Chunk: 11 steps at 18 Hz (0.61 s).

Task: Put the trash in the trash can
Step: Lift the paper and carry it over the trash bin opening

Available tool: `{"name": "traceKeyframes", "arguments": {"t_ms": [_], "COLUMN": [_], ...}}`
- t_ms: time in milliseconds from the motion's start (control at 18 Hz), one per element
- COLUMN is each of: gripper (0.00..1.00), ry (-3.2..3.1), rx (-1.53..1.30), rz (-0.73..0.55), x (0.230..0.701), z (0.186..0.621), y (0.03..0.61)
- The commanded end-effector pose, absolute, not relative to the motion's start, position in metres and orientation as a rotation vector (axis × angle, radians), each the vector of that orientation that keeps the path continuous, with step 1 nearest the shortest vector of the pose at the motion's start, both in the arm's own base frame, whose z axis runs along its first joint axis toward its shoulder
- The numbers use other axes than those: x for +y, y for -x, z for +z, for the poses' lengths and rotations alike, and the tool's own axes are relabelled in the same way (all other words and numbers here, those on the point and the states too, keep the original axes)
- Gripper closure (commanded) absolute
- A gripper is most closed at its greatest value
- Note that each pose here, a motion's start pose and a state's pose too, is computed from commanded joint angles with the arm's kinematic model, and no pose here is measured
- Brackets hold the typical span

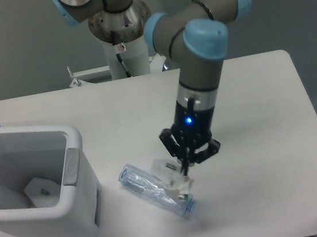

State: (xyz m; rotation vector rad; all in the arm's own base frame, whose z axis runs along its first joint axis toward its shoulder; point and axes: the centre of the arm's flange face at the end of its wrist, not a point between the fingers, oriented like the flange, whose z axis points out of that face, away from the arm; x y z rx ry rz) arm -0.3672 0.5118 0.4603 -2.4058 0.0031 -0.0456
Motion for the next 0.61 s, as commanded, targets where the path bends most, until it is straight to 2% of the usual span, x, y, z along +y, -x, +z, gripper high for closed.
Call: {"name": "traceKeyframes", "arguments": {"t_ms": [222, 500, 611], "gripper": [1.00, 1.00, 1.00], "ry": [2.323, 2.315, 2.318], "rx": [-0.020, 0.088, 0.012], "rz": [-0.104, -0.199, -0.254], "x": [0.521, 0.562, 0.570], "z": [0.497, 0.507, 0.515], "y": [0.344, 0.259, 0.232]}}
